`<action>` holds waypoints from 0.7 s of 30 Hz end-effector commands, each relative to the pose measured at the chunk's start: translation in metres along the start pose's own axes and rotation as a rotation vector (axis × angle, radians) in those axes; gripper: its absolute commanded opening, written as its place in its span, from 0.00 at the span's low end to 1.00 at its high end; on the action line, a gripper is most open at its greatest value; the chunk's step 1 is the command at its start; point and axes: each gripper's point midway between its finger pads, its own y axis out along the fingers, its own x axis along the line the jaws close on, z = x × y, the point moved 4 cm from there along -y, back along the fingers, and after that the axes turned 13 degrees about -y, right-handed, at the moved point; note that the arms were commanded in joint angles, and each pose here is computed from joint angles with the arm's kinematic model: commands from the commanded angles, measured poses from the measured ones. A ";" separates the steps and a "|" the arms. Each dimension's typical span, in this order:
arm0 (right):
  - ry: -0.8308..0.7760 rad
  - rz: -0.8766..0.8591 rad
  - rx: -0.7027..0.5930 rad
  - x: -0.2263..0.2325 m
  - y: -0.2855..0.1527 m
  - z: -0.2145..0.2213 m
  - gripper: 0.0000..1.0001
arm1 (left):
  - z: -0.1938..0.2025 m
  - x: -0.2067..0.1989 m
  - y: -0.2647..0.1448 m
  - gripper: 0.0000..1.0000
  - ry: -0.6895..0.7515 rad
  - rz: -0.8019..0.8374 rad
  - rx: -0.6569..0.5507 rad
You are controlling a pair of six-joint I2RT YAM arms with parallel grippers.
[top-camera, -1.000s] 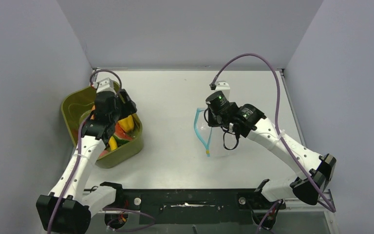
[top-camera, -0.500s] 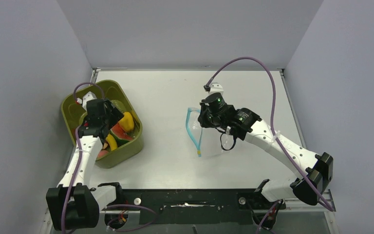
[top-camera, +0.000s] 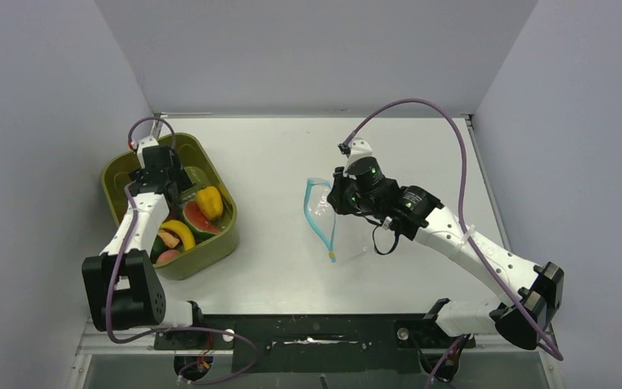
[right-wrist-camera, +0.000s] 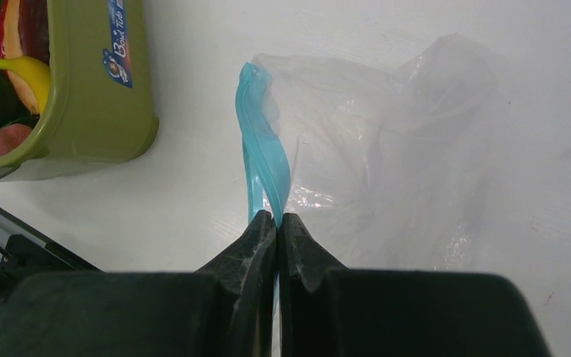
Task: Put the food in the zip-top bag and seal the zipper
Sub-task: Pick up the fake food from the bin.
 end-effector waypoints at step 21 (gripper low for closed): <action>-0.124 -0.069 -0.159 -0.001 -0.021 -0.037 0.00 | 0.008 -0.008 0.110 0.70 0.377 -0.190 0.044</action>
